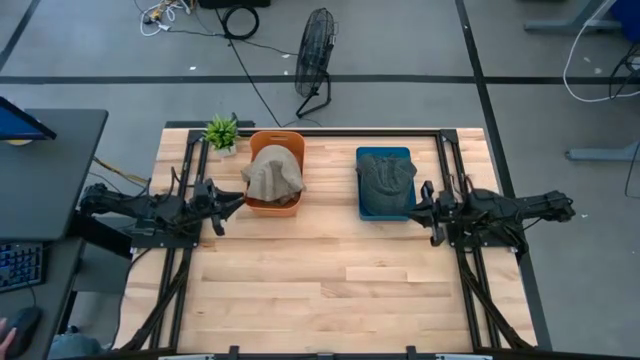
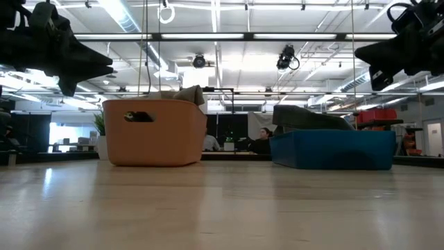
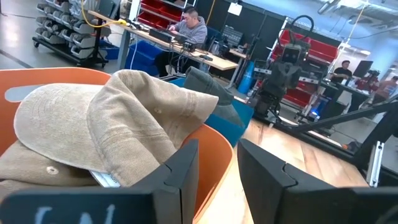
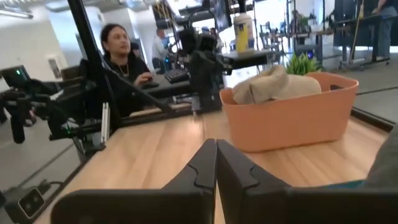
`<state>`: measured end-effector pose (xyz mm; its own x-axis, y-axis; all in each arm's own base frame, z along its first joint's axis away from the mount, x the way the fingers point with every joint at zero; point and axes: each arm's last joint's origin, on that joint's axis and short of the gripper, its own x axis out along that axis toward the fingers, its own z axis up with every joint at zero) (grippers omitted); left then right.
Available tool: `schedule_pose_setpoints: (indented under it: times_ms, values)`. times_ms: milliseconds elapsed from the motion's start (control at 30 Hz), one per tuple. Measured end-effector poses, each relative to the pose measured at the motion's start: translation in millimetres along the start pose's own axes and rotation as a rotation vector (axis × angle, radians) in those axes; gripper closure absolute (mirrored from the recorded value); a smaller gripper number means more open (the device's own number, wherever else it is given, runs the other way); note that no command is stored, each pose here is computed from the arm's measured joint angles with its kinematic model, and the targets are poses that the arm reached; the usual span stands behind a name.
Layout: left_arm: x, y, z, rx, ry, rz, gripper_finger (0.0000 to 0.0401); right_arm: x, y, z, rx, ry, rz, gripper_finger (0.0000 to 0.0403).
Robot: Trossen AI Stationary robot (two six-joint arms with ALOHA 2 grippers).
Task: Pick & Place hat
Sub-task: Return to Home Position
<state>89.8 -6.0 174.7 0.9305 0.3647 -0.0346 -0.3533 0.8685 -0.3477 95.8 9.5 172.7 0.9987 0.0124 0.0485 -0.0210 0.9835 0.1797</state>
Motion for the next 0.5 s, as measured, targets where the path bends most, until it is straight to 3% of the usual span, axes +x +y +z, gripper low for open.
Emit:
schedule_pose_setpoints:
  times_ms: [500]
  values:
    - [0.1,0.1,-0.3,0.000,0.001,0.000,0.0286,0.1,0.0,-0.4,-0.027,0.007,-0.001,0.0386]
